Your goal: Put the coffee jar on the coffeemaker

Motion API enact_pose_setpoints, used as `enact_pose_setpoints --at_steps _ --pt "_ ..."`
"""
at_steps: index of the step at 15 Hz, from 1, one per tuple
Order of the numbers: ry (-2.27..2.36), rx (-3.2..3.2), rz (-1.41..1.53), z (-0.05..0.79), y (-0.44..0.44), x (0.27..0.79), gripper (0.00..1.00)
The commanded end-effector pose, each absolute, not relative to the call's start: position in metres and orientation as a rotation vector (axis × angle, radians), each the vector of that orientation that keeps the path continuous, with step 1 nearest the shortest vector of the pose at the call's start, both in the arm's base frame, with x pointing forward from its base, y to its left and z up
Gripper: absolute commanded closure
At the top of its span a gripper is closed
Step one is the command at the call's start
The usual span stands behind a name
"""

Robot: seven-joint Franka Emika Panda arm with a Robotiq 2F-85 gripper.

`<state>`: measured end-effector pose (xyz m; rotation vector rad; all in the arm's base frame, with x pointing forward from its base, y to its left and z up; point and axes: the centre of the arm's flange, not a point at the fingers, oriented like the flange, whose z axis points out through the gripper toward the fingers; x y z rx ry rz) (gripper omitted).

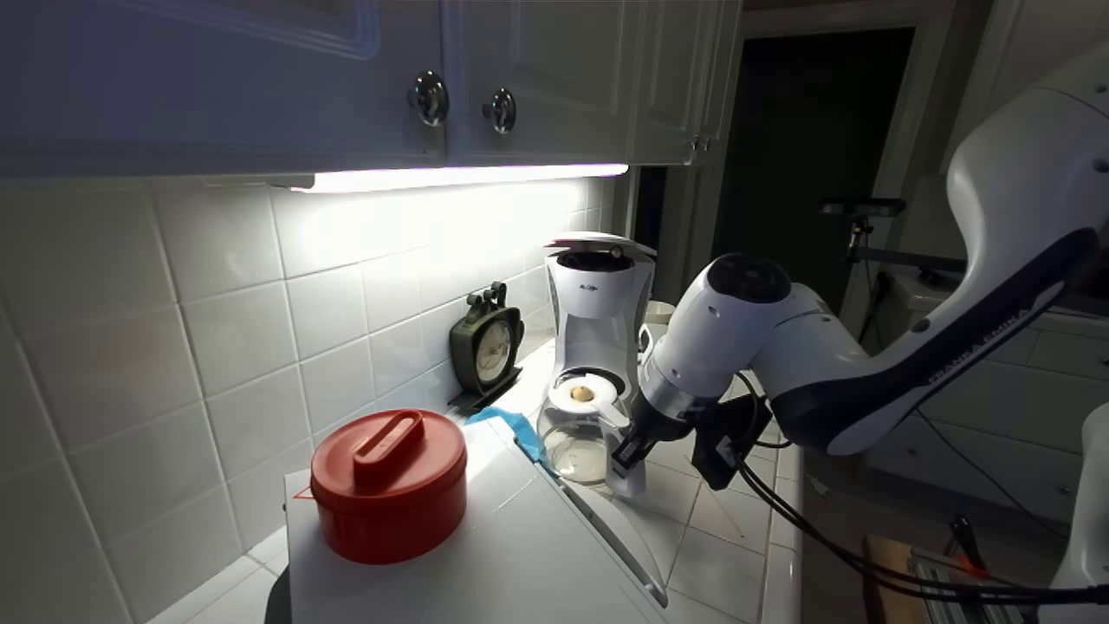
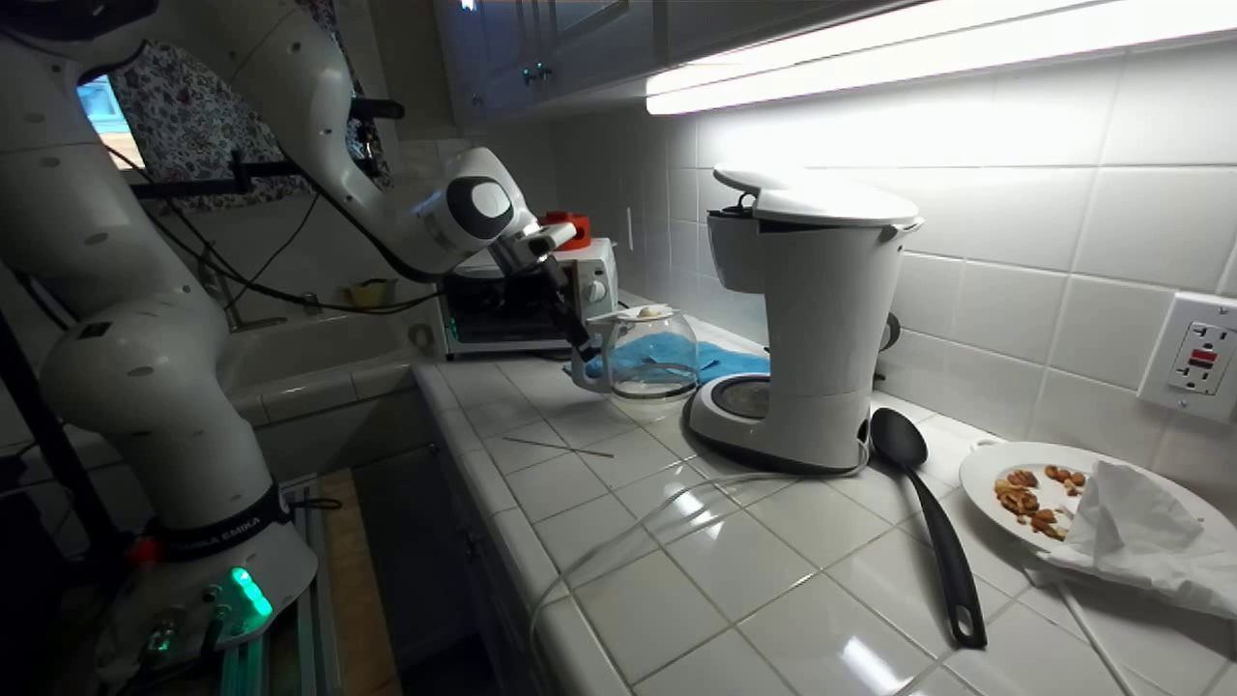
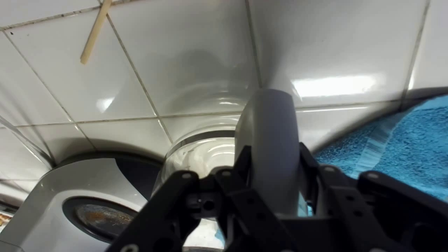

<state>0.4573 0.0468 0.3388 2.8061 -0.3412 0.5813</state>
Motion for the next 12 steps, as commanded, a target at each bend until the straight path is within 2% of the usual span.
enact_pose_setpoints --at_steps 1,12 --pt "-0.391 2.78 0.648 0.352 0.039 0.454 0.92" --pt "-0.457 2.739 0.715 0.376 0.03 0.452 0.92"
